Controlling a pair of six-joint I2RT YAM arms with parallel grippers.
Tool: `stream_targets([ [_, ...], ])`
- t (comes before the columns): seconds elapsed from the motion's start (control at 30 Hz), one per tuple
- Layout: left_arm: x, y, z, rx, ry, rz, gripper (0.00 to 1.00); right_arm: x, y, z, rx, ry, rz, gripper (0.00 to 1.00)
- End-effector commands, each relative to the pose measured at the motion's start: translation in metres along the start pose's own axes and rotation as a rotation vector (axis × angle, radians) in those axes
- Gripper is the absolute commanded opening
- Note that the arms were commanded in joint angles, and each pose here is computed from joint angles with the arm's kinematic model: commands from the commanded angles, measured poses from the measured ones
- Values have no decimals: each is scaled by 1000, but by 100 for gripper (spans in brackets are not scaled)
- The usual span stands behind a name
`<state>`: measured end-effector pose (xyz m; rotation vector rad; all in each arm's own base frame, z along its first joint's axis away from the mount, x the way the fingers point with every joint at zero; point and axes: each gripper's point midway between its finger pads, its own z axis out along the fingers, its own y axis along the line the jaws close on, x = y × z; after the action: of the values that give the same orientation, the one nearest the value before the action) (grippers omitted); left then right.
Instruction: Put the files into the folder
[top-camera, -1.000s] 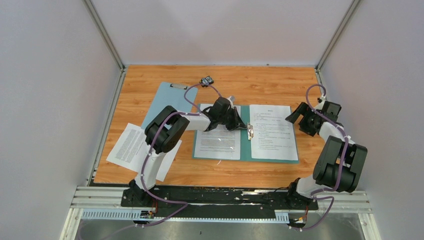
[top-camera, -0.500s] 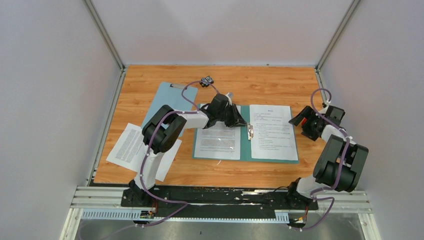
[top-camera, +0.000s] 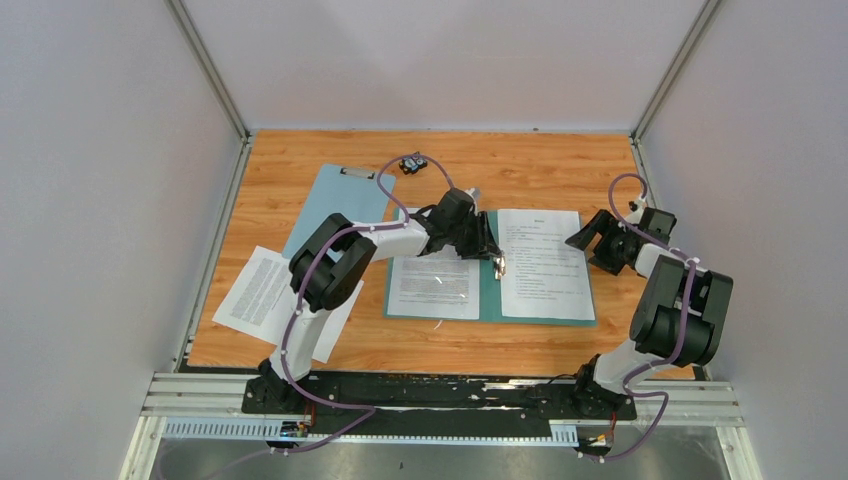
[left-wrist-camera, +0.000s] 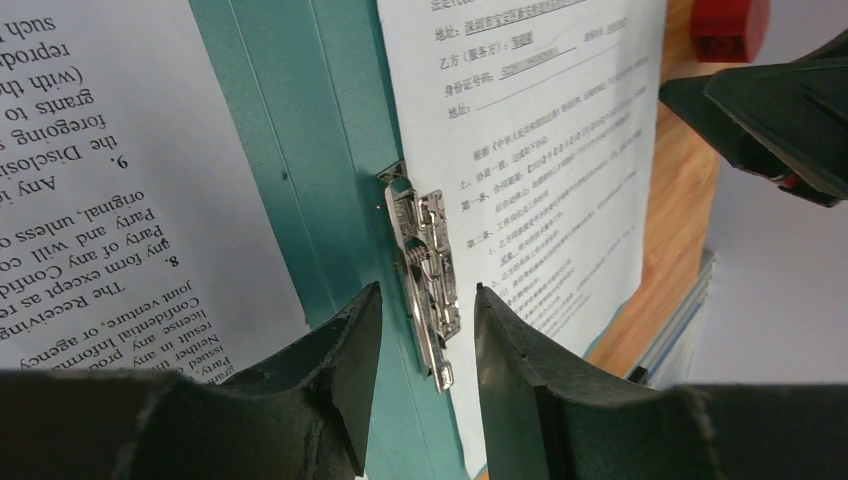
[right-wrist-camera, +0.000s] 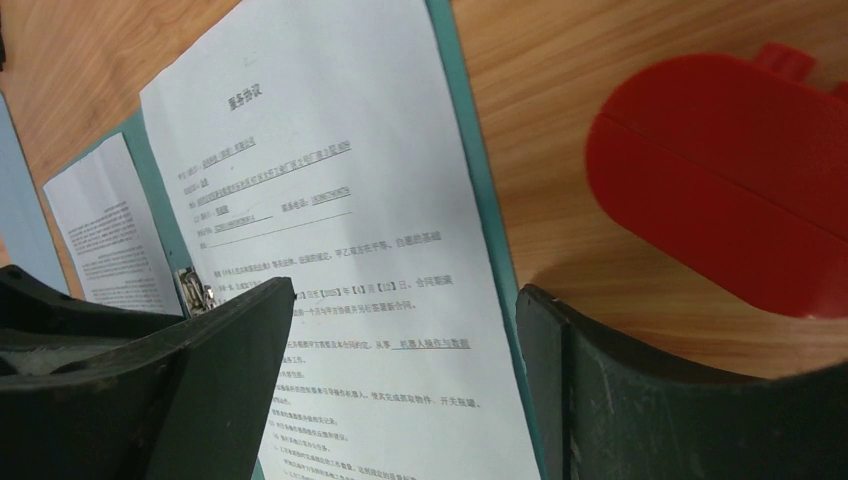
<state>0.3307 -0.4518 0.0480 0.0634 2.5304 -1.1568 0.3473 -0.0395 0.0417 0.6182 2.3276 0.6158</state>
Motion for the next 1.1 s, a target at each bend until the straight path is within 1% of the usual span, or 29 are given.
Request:
stream_targets([
  [0.0,-10,3,-4,-58,-27,58,47,21,9,10,-54,69,5,83],
  [0.07,-11,8,-5,-84,-28,68,48,24,13,11,-72,75,1,83],
  [0.2,-11,6,-7,-81,-32,72,50,29,22,14,-103,92,-8,83],
  [0.5,3,14,-4,-85,2,32,50,40,35,19,-184,118,2,82],
  [0.7,6,8,-2,-45,17,0,43,36,50,19,-304,92,22,82],
  [0.87,5,8,-4,-54,9,1,41,34,74,10,-445,111,13,82],
  [1.07,4,13,-2,-66,-1,0,37,36,100,-8,-569,115,10,82],
])
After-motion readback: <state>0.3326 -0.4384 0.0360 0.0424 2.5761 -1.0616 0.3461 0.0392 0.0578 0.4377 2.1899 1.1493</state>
